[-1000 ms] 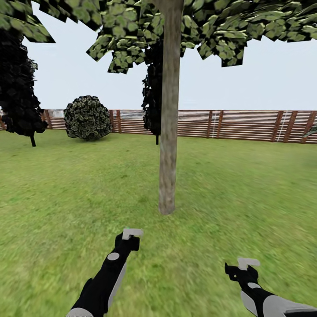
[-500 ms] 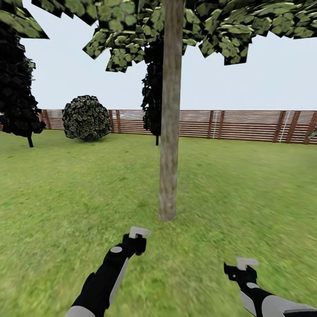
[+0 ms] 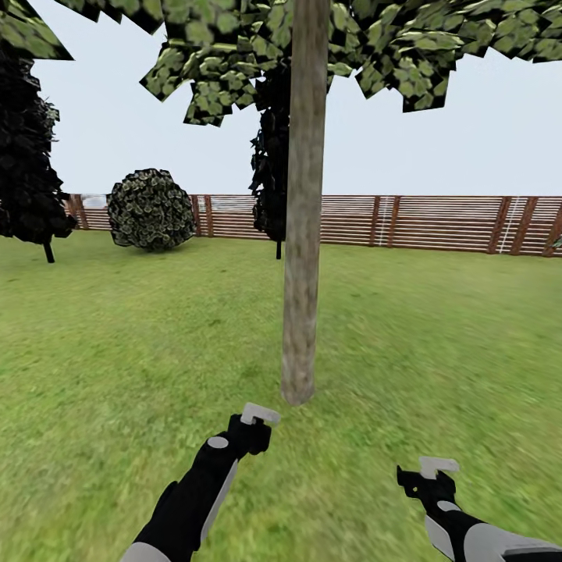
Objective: In the garden, pick up the pesticide atomizer on the floor and spray pesticide onto both trees until each tree trunk is fully covered.
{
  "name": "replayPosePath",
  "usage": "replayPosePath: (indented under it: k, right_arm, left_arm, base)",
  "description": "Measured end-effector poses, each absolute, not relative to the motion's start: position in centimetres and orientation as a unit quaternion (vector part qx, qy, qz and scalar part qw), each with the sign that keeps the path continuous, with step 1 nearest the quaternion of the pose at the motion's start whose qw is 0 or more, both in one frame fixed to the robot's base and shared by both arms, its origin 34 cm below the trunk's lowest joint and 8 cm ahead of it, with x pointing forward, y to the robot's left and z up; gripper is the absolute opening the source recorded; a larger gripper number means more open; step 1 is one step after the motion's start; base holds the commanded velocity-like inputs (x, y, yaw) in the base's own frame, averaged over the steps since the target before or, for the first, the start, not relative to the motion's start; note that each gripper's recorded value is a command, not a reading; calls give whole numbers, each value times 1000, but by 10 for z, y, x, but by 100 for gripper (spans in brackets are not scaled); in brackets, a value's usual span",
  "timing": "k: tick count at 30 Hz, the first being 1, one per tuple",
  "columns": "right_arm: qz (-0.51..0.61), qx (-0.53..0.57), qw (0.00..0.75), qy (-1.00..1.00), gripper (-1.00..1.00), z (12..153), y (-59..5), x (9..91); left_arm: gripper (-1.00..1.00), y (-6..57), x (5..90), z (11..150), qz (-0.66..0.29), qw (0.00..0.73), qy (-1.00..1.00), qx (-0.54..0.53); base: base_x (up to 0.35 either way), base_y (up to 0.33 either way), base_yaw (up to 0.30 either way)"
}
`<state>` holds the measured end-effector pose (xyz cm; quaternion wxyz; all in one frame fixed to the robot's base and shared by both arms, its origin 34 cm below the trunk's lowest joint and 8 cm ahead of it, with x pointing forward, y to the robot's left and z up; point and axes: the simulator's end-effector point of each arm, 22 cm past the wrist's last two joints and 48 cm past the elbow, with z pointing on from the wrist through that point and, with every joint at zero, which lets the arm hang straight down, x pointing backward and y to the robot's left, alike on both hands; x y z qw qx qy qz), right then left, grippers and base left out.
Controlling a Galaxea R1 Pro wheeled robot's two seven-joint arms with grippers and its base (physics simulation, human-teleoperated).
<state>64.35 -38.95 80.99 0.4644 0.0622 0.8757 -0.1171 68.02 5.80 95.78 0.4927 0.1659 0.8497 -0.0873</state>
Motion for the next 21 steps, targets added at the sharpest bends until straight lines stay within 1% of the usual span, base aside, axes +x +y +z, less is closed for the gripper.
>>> replayPosePath:
  k: [6,12,16,21]
  right_arm:
    - [-117,62,464,876,100,810,-390,643]
    - [-117,62,464,876,100,810,-390,644]
    - [-117,62,464,876,100,810,-390,644]
    - [-117,62,464,876,100,810,-390,644]
  left_arm:
    - [-100,58,680,958,-88,493,850,166]
    - [-100,57,680,957,-88,493,850,167]
    - [-100,56,680,957,-88,492,849,168]
    - [-100,54,679,957,-89,492,849,172]
  base:
    - [350,59,0]
    - [350,4,0]
    - [336,-94,0]
    - [295,-168,0]
